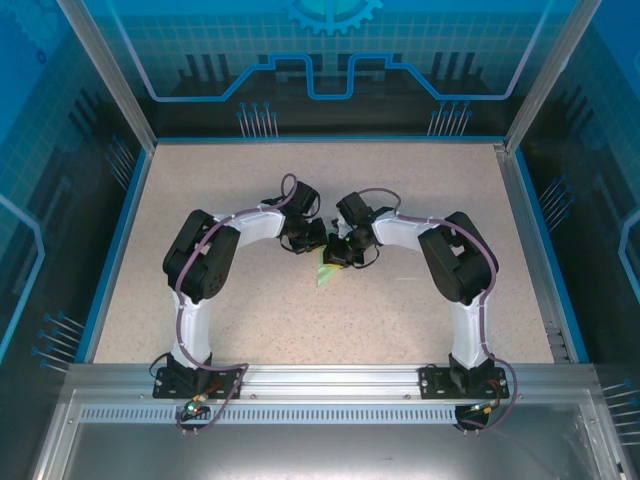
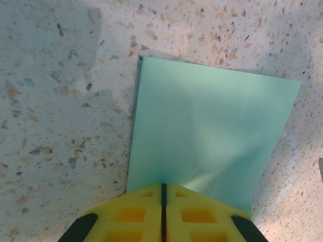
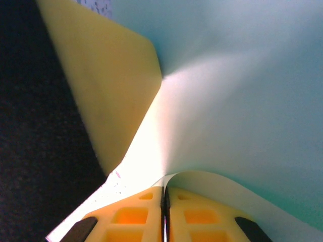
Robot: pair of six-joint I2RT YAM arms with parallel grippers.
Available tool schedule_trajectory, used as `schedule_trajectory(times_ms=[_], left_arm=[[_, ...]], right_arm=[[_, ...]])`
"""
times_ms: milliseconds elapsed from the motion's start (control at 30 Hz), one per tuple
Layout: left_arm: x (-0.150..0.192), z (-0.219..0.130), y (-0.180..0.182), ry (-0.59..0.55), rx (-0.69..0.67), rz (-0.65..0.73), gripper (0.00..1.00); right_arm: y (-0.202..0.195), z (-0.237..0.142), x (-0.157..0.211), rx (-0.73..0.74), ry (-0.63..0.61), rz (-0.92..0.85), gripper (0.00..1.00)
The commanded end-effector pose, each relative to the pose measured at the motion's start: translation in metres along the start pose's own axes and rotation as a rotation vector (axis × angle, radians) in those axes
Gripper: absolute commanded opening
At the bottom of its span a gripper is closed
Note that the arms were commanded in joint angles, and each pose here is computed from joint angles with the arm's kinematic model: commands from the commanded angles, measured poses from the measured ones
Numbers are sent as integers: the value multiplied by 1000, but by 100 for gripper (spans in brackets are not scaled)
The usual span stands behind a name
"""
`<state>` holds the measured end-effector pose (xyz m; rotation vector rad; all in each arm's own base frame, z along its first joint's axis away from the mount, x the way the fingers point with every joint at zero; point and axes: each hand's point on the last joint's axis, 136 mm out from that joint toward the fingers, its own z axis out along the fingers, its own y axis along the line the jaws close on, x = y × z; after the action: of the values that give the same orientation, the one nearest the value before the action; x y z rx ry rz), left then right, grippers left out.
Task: Fold a paper plane with a square sheet of paper (pick it up from the middle)
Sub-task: Third fold the triangle at the center of the table.
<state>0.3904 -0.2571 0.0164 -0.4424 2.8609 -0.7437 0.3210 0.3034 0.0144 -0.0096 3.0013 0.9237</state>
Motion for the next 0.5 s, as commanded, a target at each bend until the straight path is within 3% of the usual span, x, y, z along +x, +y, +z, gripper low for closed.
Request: schedule_trajectory(times_ms=[0,467], left_arm=[[2,0,5,17,-25,14,9],[2,-2,2,14,-21,21,9]], right_arm=[[2,6,1,24,13,-26,11],[-4,10,4,42,30,-22,11]])
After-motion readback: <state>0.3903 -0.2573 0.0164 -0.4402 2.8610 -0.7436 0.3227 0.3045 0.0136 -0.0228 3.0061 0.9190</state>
